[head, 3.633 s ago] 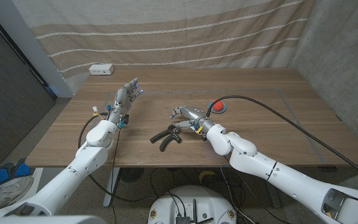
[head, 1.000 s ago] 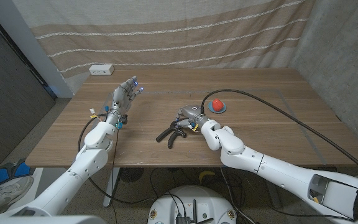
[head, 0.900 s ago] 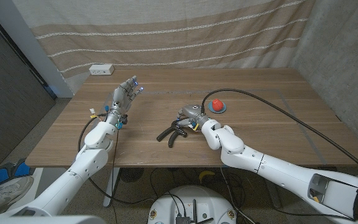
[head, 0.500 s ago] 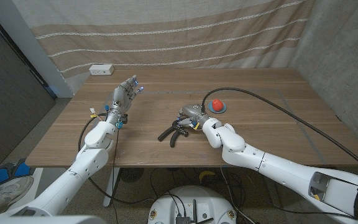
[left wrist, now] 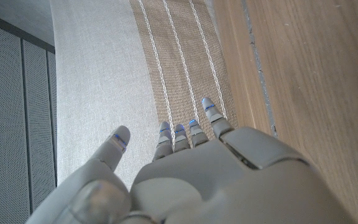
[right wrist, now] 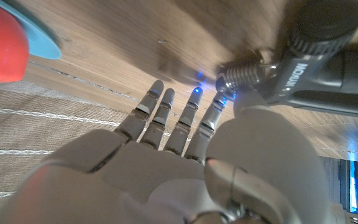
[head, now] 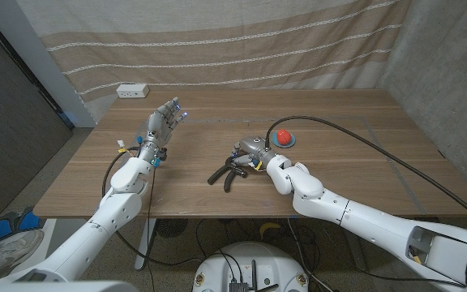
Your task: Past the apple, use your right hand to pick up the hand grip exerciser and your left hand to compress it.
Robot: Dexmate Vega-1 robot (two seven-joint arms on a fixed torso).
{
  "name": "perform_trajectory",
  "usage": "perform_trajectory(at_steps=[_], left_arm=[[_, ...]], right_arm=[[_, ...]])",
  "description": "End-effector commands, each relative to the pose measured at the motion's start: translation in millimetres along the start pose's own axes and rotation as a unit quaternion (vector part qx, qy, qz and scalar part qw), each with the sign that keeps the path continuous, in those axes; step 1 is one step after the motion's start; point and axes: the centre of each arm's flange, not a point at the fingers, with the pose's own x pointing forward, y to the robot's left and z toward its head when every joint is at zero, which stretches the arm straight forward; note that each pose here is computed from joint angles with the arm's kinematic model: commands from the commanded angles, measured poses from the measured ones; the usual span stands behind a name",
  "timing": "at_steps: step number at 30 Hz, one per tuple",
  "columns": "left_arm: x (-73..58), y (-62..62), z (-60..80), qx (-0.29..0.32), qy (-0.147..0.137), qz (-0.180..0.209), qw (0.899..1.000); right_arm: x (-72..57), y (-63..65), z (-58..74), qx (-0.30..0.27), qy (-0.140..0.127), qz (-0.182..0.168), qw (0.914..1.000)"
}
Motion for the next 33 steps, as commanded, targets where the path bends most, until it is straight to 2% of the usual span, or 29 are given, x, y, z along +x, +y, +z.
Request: perform_trajectory(at_steps=[1, 5, 8, 10, 14, 24, 33], left_arm=[[-0.2, -2.1, 0.5, 0.0, -0.002, -0.004, 1.0], [0.0, -2.9, 1.5, -0.001, -0.003, -0.003, 1.0], [-0.1, -3.1, 1.6, -0.001, -0.003, -0.003, 1.0], [-0.1, -3.4, 1.7, 0.0, -0.003, -0.005, 1.0], [0.6, -3.6, 1.9, 0.0, -0.004, -0.005, 1.0], [2.9, -4.1, 1.9, -0.002, -0.003, -0.008, 1.0], [3.2, -5.4, 2.4, 0.002, -0.002, -0.013, 1.0]], right_arm=[[-10.5, -12.1, -7.7, 0.022, -0.003, -0.093, 0.9954], [-15.1, -17.5, -11.2, 0.03, -0.004, -0.139, 0.9898], [-16.7, -18.6, -12.7, 0.033, -0.002, -0.157, 0.987], [-19.7, -19.4, -14.8, 0.037, 0.0, -0.186, 0.9818], [-22.7, -20.6, -18.1, 0.047, 0.0, -0.215, 0.9754], [-26.3, -21.8, -25.4, 0.059, 0.007, -0.242, 0.9685], [-31.6, -20.5, -31.0, 0.082, 0.001, -0.276, 0.9578]])
